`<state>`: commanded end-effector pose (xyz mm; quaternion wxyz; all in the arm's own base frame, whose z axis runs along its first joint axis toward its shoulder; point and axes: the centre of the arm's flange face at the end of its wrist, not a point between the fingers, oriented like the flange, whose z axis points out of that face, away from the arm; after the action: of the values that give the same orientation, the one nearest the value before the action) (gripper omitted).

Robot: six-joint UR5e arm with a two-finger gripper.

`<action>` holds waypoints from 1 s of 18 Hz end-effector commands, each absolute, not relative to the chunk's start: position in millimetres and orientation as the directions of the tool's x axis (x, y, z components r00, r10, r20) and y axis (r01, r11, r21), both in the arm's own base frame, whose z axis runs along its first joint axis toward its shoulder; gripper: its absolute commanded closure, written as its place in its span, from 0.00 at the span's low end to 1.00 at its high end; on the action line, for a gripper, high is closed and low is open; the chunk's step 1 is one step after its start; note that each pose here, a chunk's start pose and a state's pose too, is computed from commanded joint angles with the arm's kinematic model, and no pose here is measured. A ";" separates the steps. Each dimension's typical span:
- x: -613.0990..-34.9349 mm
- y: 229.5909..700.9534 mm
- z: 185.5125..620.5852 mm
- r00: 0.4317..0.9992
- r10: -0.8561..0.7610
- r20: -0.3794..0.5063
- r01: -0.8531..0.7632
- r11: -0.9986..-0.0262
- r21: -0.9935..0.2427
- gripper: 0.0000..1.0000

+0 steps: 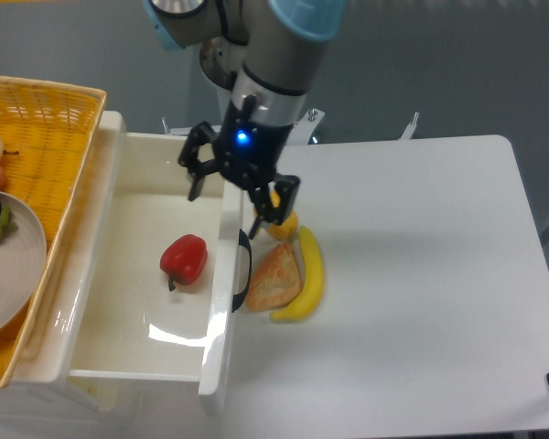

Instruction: Place the red pepper in the upper white drawer

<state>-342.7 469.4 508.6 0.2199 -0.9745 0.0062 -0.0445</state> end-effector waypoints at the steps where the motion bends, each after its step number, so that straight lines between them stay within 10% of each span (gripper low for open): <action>1: -348.0 464.9 507.7 0.997 -0.018 0.075 0.015 -0.910 -0.415 0.00; 18: -499.8 370.2 362.2 0.978 -0.179 0.107 -0.176 -0.984 -0.039 0.00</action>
<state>-499.8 370.2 362.2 0.0149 -0.9944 0.0894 -0.0550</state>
